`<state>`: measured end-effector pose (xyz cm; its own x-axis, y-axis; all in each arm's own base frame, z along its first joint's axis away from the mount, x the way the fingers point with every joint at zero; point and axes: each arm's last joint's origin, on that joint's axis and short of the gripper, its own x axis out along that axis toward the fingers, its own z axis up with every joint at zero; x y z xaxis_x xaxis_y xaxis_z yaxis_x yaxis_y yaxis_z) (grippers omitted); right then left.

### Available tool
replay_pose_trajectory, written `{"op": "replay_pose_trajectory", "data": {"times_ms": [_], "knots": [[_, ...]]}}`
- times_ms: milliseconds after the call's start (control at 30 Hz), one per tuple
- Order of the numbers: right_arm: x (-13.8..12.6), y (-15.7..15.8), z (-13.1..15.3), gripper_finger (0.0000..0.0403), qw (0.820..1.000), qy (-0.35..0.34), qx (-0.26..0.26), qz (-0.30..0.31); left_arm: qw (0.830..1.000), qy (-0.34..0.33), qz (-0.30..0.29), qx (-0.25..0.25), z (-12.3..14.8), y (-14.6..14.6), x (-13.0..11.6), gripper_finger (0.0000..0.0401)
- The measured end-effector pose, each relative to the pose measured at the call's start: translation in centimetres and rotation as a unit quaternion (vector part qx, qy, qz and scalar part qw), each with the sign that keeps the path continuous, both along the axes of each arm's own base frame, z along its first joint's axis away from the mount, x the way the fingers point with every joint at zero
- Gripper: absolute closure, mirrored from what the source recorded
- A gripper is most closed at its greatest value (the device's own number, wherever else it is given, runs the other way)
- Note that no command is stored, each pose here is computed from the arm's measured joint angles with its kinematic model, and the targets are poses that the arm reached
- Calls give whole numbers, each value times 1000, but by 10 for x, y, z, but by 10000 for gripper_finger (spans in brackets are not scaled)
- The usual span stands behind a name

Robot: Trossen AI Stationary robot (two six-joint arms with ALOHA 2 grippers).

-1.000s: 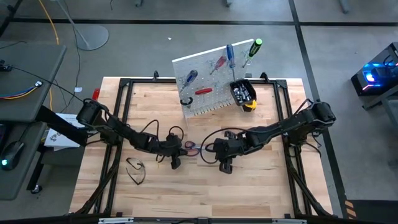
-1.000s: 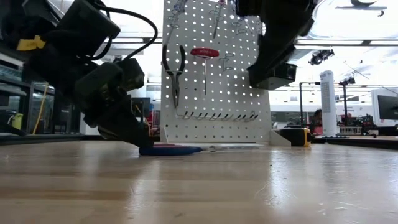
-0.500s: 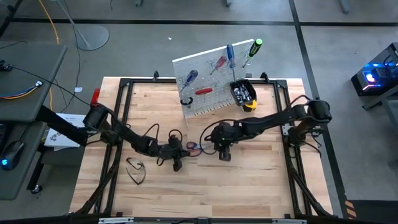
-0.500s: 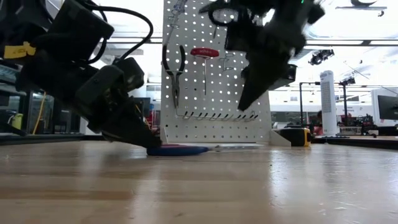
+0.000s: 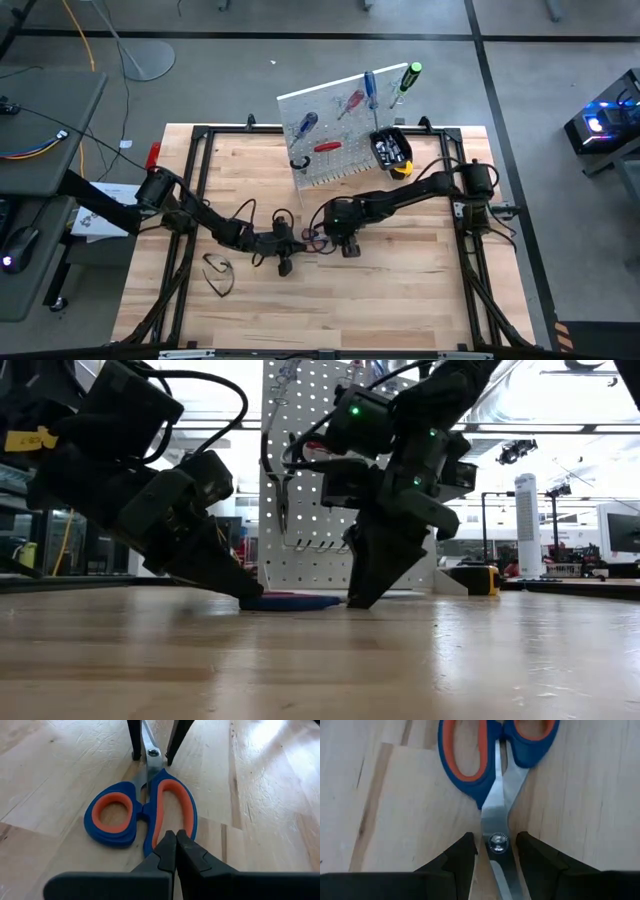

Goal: Hang tools onto peg board
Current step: Hang the blue scissors on the peg board

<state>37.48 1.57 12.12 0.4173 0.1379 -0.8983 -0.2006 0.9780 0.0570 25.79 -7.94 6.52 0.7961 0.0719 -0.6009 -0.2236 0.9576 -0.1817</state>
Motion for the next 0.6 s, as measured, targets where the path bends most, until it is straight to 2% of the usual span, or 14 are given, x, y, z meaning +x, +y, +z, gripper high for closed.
{"op": "replay_pose_trajectory", "data": {"times_ms": [267, 333, 433, 600], "knots": [[-2, 0, -20, 270, 998, 40, -27, 47, 1000, -3, 7, 5, 0, 0, 0, 401], [-2, 0, -24, 297, 997, 46, -30, 49, 1000, -4, 9, 7, 0, 0, 0, 401], [-2, 0, -24, 367, 997, 47, -27, 58, 1000, -6, 16, 10, 0, 1, 0, 401], [-2, 7, -24, 372, 998, 51, -26, 40, 999, -15, 28, 16, 4, 2, 0, 401]]}}
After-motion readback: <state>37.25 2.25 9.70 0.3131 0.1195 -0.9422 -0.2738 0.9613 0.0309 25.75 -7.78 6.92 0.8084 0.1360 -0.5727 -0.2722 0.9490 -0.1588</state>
